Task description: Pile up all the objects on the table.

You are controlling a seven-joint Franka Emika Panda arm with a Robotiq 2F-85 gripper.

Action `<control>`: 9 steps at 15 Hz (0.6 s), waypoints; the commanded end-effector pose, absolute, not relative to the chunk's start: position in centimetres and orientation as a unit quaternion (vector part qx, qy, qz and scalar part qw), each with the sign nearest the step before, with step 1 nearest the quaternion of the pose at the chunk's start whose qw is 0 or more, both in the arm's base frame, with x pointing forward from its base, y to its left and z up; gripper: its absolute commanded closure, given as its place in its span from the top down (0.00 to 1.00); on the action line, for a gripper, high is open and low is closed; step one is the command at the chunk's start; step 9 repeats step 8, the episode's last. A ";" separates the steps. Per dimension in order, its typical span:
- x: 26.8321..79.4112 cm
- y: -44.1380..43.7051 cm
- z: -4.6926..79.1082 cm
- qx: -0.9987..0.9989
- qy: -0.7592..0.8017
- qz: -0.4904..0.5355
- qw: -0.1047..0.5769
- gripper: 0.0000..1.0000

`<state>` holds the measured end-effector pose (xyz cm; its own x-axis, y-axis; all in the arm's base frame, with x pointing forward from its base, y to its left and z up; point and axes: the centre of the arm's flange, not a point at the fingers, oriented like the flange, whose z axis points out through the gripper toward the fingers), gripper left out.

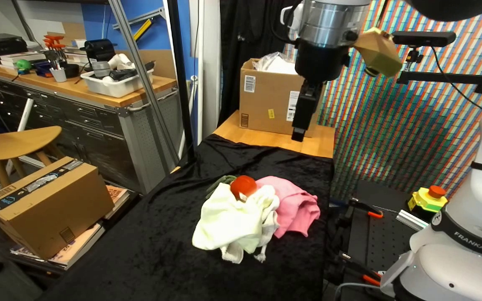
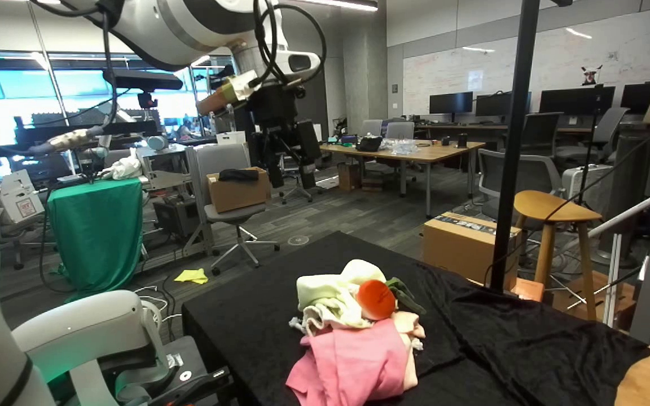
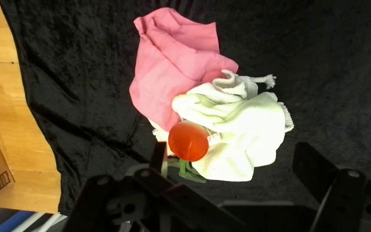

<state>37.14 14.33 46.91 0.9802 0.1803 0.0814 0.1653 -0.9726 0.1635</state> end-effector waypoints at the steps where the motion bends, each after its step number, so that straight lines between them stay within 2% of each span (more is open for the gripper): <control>1: 32.7 11.7 48.1 0.991 0.078 0.085 0.067 1.00; 4: 31.4 9.6 48.4 0.986 0.080 0.125 0.076 1.00; 5: 33.2 11.7 47.9 0.990 0.074 0.086 0.078 1.00; 9: 32.1 10.5 48.2 0.989 0.073 0.105 0.077 1.00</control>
